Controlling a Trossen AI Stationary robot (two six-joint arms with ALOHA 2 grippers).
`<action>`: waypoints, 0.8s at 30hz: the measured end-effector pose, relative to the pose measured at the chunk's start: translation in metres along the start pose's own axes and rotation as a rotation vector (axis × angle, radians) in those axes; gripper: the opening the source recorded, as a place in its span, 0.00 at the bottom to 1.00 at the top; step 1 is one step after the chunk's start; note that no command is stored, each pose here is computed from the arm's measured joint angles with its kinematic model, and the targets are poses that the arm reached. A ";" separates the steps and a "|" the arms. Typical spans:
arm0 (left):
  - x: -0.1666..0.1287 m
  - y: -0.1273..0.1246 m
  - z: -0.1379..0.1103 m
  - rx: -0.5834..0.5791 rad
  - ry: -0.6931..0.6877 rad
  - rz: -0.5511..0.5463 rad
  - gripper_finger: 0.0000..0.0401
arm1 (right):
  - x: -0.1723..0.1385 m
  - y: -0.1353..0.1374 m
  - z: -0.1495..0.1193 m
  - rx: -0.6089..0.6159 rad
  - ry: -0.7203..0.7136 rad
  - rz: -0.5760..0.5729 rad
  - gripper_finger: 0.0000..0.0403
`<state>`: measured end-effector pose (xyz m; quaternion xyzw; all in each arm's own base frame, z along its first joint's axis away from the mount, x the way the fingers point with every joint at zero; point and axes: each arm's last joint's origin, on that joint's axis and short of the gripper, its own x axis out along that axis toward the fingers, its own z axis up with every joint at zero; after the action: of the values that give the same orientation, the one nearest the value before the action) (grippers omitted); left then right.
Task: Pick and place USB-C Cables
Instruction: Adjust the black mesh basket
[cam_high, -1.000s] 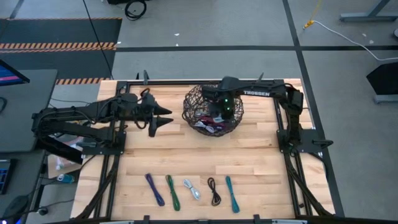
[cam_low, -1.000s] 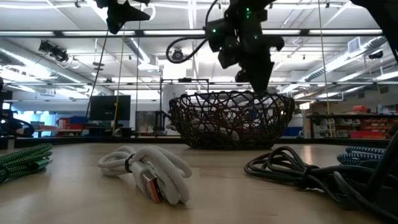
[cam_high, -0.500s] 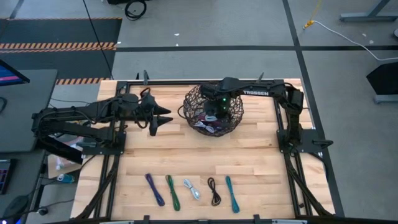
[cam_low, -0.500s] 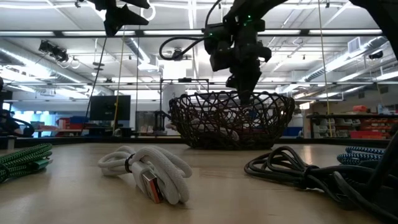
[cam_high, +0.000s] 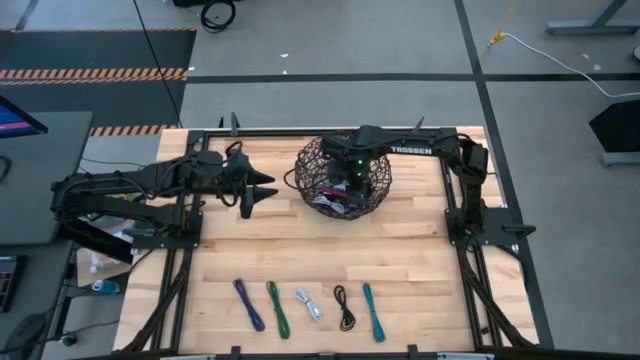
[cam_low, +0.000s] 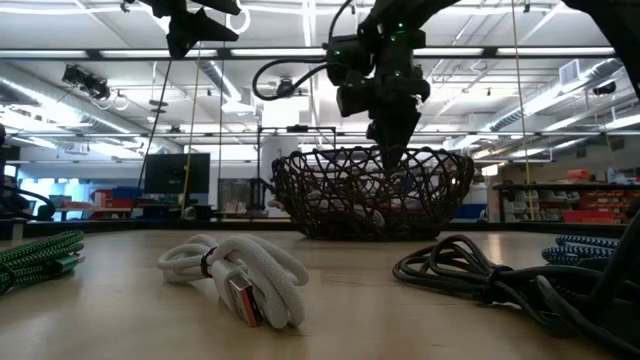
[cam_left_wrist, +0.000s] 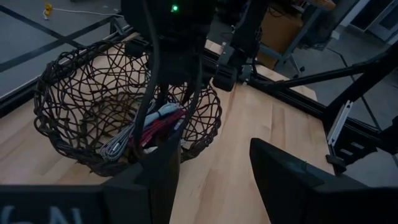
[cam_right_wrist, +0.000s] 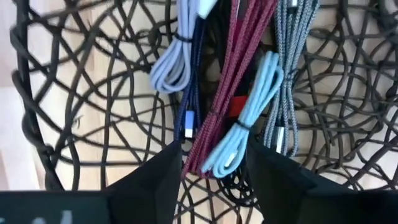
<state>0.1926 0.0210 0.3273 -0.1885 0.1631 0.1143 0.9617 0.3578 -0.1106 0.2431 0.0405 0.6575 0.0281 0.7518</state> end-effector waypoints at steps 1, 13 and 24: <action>0.000 0.000 0.000 0.000 0.000 0.000 0.50 | 0.000 0.000 0.001 0.005 -0.007 -0.002 0.47; 0.000 0.000 0.000 0.000 0.001 0.000 0.50 | -0.039 0.005 0.019 0.014 -0.144 -0.037 0.47; 0.000 0.000 0.000 -0.027 0.005 -0.003 0.50 | -0.111 -0.005 0.021 0.152 -0.285 -0.128 0.47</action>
<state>0.1925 0.0209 0.3270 -0.2021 0.1637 0.1145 0.9588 0.3637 -0.1265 0.3549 0.0591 0.5458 -0.0758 0.8324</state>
